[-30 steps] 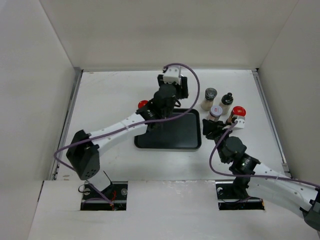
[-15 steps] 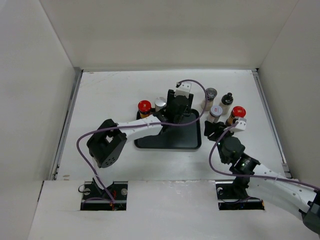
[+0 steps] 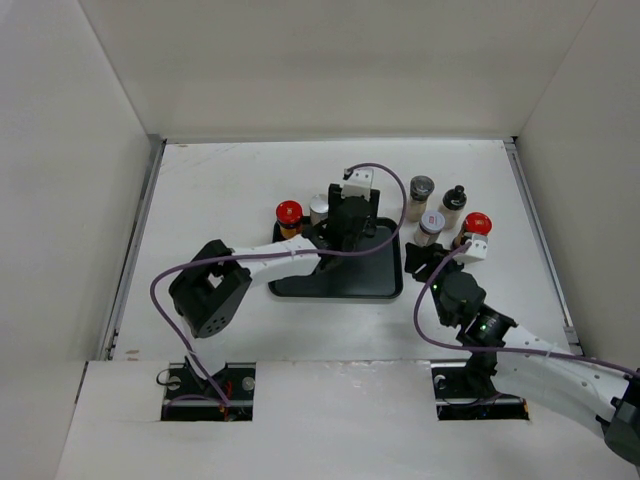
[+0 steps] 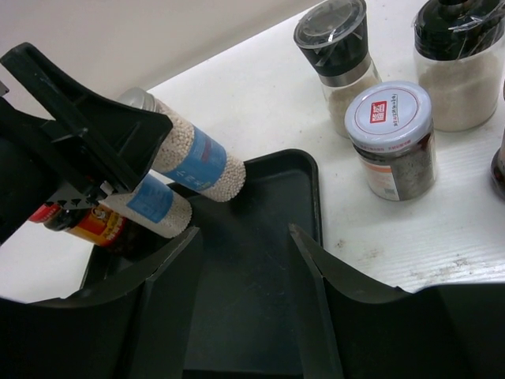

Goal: Organize the condiment bottles

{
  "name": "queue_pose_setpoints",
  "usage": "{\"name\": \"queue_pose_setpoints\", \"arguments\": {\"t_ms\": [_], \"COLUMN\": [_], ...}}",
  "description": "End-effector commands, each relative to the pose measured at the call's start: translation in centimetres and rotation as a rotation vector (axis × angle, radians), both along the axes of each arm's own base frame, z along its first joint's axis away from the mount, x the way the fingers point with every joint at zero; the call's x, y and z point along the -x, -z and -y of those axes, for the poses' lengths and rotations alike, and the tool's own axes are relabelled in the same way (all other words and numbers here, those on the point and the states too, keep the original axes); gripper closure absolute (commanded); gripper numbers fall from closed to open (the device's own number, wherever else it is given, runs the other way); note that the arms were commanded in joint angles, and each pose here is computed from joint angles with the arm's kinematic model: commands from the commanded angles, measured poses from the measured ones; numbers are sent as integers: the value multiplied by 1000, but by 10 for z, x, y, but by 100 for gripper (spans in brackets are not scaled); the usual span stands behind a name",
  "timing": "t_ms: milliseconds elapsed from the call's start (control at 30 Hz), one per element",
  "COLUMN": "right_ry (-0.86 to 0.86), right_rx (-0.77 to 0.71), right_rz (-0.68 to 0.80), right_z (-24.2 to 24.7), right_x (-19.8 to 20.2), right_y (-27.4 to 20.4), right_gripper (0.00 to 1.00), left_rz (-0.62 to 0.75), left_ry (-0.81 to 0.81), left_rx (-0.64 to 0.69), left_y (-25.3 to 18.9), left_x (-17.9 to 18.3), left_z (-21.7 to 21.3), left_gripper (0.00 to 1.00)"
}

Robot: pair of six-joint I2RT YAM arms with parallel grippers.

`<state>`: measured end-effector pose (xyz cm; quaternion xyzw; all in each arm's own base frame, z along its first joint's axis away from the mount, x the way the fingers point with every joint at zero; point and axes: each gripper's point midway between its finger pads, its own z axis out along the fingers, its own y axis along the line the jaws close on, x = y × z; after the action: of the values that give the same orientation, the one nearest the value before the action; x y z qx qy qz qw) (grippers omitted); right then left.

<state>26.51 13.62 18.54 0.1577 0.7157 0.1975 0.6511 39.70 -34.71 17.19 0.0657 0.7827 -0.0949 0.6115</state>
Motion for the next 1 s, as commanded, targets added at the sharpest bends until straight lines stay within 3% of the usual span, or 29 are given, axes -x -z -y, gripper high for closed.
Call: {"name": "queue_pose_setpoints", "arguments": {"t_ms": [0,233,467,733,967], "right_ry": [0,-1,1,-1,0], "right_rx": [-53,-48,-52,-48,-52], "right_rz": [41,35,41,35,43], "right_z": [-1,-2,0,-2,-1], "right_x": [-2,-3,-2,-3,-2], "right_y": [-14,-12,-13,-12,-15], "right_gripper": [46,46,45,31,29], "left_rz": [35,38,9,16,36], "left_ry": [-22,-18,-18,-23,-7], "left_rx": [66,101,70,74,100], "left_y": [-29,-37,-14,-14,-26], "left_x": [9,17,12,13,16], "left_z": [-11,-17,-14,-13,-9], "left_gripper": [66,67,66,33,17]}}
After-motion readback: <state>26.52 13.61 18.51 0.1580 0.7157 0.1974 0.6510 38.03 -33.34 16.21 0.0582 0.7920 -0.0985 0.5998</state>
